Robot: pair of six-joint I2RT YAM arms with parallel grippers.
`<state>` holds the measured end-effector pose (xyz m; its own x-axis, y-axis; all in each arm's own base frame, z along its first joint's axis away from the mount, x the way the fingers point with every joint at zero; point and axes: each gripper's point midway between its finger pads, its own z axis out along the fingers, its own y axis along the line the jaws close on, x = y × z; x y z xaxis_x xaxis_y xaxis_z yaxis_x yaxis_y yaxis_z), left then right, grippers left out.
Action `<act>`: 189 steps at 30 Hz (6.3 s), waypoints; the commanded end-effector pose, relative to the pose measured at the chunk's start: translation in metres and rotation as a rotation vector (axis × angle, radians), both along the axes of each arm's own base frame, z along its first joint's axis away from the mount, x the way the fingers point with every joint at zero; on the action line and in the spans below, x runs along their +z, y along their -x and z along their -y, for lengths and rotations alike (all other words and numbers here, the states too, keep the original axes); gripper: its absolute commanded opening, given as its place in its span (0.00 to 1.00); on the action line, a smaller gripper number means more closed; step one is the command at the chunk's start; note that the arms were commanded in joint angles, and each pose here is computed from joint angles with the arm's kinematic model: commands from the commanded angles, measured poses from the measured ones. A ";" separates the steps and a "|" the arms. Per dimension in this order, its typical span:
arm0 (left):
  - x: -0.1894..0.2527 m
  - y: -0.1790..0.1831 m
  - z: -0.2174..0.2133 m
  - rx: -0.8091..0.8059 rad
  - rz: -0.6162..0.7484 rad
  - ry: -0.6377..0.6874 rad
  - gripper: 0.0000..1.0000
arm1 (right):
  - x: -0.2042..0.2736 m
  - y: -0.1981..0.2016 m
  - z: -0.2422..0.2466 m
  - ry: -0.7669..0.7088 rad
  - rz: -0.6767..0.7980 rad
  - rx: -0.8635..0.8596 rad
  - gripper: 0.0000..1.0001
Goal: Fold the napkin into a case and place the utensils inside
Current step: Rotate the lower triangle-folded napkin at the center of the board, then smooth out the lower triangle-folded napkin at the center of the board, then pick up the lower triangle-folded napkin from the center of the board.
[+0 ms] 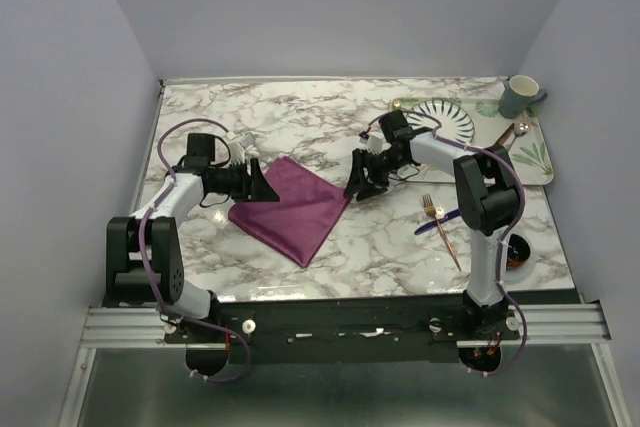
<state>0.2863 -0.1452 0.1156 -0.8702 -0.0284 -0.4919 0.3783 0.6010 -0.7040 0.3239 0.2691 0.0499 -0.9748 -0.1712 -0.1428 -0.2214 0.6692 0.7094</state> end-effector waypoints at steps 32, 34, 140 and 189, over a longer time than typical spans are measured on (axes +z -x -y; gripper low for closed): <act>-0.030 0.009 -0.013 0.129 -0.229 0.227 0.44 | 0.027 -0.076 -0.009 0.048 0.267 0.074 0.63; -0.032 0.009 -0.013 0.133 -0.236 0.230 0.43 | 0.042 -0.064 -0.010 0.014 0.267 0.067 0.66; 0.042 -0.112 -0.009 0.099 0.357 -0.027 0.79 | -0.015 -0.109 0.003 0.076 0.224 -0.110 0.55; 0.034 -0.126 -0.011 0.103 0.319 -0.051 0.80 | -0.035 -0.087 -0.013 0.010 0.015 -0.111 0.14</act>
